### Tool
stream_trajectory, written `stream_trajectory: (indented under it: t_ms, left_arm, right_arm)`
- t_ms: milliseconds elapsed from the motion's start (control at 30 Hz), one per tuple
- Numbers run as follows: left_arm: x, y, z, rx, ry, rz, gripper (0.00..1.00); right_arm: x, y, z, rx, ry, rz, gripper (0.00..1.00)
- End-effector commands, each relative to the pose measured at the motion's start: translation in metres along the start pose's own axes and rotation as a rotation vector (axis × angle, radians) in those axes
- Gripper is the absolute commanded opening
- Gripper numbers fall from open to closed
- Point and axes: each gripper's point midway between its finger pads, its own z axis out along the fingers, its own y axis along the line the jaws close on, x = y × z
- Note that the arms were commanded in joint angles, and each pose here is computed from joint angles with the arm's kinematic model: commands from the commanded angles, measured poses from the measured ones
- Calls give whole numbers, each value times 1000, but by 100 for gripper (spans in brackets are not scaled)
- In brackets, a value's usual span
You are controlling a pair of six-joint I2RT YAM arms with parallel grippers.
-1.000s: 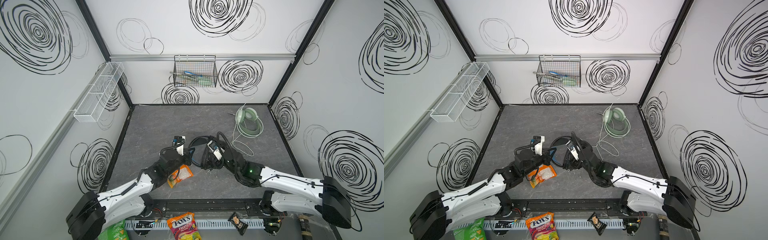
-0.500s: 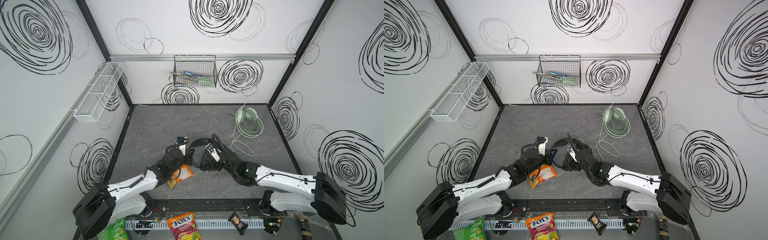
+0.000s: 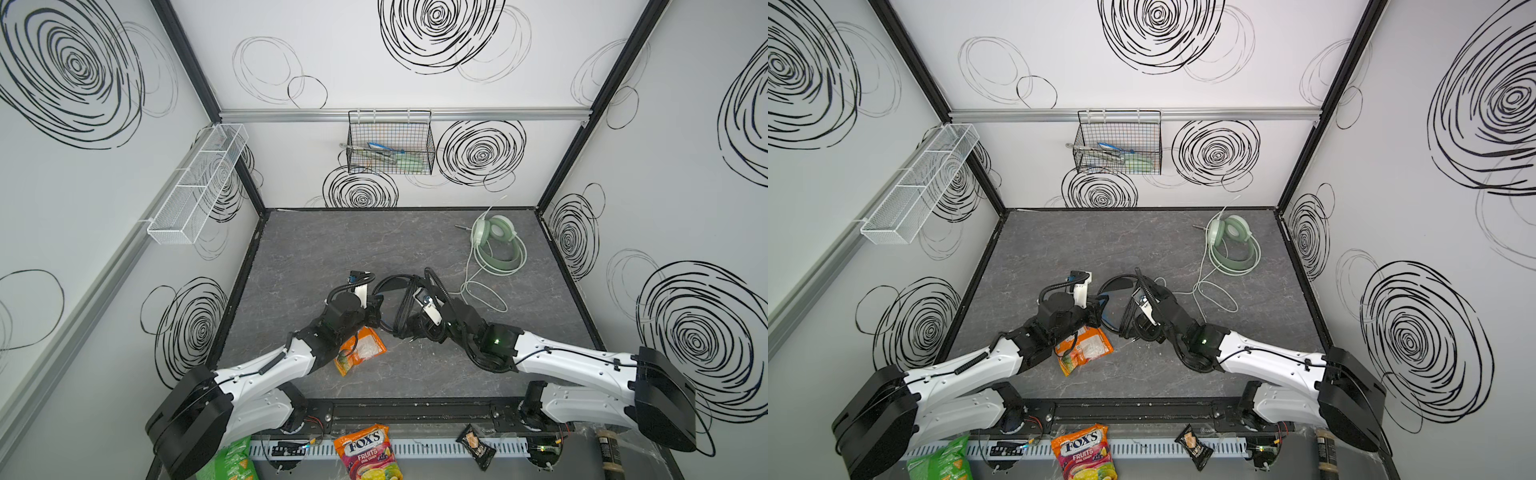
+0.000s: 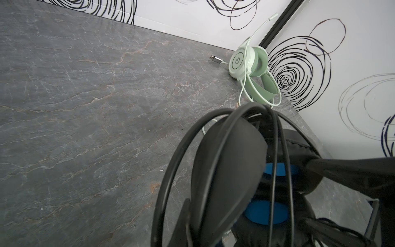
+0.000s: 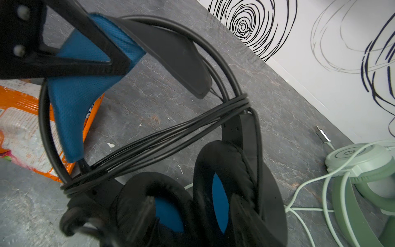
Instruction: Wrap the headphones
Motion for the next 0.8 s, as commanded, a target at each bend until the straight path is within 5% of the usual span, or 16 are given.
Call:
stream_trajectory:
  t_ms: [0,133,467,600,767]
  left_arm:
    - [4,7,-1,-11,8,20,0]
    - [5,9,-1,-12,10,18,0]
    - [6,9,0,-3,14,17,0]
    - [5,9,-1,-1,11,14,0]
    - [3,11,0,-8,16,16,0]
  right_arm:
    - [-21,-30,-10,112,-35,68,58]
    - [-28,-32,-13,113,-35,71,41]
    - [-39,-34,-15,107,-47,80,17]
    - [-38,-30,-9,94,-24,72,19]
    - [-42,-17,-20,25,-16,57,40]
